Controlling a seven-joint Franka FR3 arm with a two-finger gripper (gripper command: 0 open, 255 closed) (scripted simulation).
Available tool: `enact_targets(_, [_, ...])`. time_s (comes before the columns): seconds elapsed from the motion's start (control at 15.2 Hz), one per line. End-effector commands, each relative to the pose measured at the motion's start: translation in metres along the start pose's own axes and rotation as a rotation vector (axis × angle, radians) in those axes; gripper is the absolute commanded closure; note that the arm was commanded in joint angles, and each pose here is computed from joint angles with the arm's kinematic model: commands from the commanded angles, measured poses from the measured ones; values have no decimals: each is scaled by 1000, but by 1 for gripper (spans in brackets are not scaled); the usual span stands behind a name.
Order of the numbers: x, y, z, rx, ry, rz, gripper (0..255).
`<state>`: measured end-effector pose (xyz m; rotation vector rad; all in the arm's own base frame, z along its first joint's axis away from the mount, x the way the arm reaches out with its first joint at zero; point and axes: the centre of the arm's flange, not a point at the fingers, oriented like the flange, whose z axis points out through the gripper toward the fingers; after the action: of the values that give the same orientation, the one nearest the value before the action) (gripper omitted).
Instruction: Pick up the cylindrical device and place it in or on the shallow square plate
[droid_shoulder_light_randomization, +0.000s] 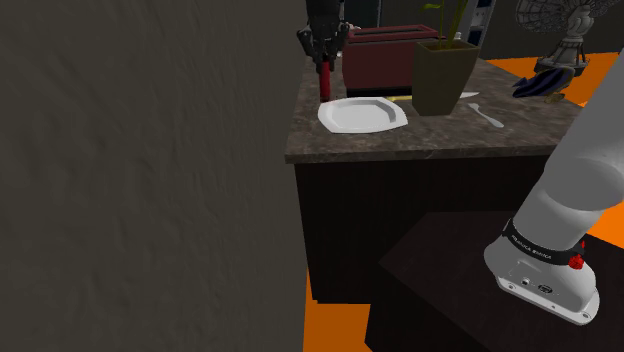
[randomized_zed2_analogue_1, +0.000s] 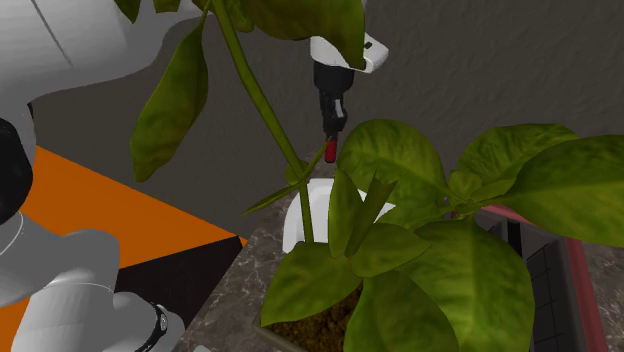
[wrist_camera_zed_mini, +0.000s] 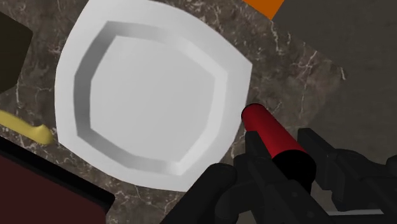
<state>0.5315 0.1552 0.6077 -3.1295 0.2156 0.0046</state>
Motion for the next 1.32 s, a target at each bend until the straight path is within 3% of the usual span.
enact_targets(0.0, [-2,26,-4,0,0,-2,255])
enact_targets(0.53, [2,130,-19,0,0,-2,255])
enact_targets(1.25, [2,134,33,0,0,-2,255])
